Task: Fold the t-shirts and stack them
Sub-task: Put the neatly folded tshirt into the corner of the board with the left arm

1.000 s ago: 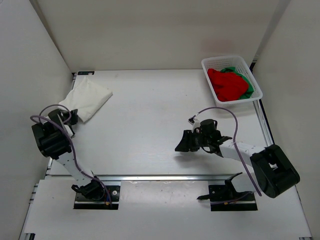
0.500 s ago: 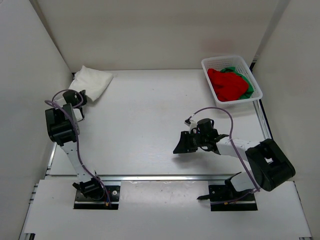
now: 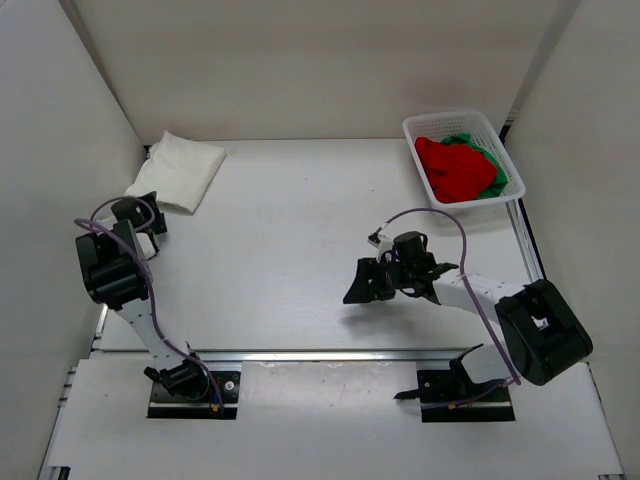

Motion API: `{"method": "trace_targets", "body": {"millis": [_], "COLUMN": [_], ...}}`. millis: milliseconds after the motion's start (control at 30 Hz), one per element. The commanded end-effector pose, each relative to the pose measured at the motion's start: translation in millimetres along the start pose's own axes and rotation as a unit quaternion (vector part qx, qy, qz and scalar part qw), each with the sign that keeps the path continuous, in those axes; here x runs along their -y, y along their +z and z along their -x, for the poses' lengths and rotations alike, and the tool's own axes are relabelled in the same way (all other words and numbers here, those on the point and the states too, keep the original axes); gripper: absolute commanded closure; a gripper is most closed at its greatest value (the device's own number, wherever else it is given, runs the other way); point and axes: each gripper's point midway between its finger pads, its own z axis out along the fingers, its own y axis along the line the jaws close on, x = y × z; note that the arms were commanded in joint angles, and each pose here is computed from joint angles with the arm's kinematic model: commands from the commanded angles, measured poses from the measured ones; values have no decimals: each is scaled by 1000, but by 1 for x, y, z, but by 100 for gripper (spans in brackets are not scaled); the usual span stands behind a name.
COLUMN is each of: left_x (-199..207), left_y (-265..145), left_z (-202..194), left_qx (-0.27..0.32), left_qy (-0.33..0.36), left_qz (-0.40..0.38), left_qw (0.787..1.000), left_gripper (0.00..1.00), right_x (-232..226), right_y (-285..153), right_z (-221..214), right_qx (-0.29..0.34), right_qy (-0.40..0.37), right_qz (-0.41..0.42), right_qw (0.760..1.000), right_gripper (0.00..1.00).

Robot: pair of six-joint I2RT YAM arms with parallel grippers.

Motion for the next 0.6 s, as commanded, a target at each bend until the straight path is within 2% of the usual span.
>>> {"method": "trace_targets", "body": {"millis": [0,33,67,100,133,167,267,367,467,567], "left_x": [17,17,21,31,30,36,38,35,22,14], "left_y": [-27,-30,-35,-39,-42,-42,-40,-29,-4,17], "left_z": [1,-4,-11,-16,-31,-38,-89,-129,-160,-178], "left_qx": [-8,-14,-19,-20,-32,-38,-61,-101,-159,-181], "left_qy": [52,77,94,121,156,177,299,339,350,357], "left_qz": [-6,-6,-10,-23,-20,-15,-3,5,33,51], "left_qw": [999,997,995,992,987,983,952,935,923,915], "left_gripper": [24,50,75,84,97,100,100,100,100,100], "right_x": [-19,-18,-17,-19,-14,-15,-11,-9,-8,1], "right_y": [-7,-8,-10,-12,-12,-14,-17,-20,-21,-22], "right_z": [14,16,15,16,15,17,18,19,20,22], "right_qx": [27,32,36,42,44,52,64,75,81,86], "right_qy": [-46,-46,-45,-45,-41,-41,-34,-33,-30,-19], "right_qz": [10,7,6,6,-6,-9,-14,-21,-26,-47], "right_qw": [999,998,998,998,998,998,997,996,996,995], "right_gripper": [33,43,63,76,94,100,100,100,100,100]}}
